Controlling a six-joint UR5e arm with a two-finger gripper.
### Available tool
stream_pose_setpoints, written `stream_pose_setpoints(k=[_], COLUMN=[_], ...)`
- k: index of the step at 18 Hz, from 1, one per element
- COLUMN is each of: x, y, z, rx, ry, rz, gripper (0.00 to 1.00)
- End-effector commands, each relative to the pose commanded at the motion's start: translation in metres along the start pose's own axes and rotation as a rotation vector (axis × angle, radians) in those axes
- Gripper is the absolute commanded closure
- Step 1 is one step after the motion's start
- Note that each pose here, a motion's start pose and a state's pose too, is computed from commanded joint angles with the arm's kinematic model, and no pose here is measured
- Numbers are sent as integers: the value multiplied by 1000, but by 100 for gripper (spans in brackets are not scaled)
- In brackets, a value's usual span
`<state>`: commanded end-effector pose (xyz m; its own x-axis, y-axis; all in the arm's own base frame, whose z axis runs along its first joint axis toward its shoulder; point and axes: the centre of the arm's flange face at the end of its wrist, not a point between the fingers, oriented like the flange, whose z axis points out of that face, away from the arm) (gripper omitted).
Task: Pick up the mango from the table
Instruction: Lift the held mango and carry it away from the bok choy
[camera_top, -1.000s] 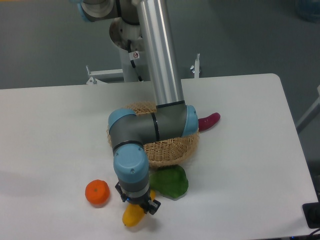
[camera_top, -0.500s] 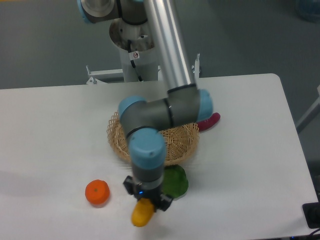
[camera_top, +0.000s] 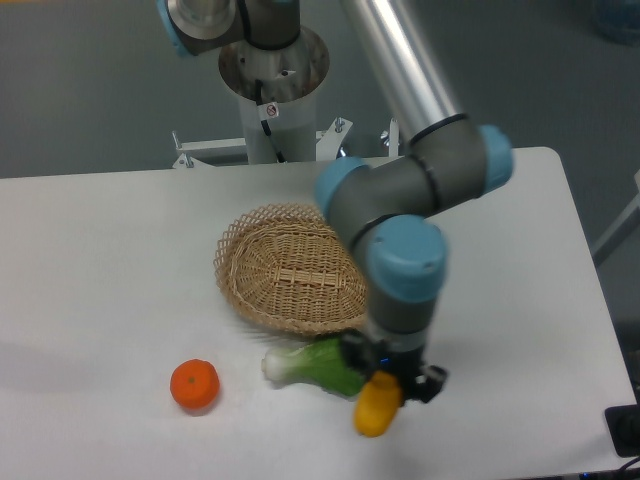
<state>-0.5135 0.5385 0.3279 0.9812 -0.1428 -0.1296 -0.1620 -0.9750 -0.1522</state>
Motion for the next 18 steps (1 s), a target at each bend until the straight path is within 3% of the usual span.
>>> stream_pose_setpoints(k=[7, 10, 18], x=[-56, -73, -96], y=[66, 85, 97], z=[-11, -5, -10], rx=[-31, -38, -92], ry=[25, 25, 106], rz=[126, 128, 226], gripper=[73, 73, 72])
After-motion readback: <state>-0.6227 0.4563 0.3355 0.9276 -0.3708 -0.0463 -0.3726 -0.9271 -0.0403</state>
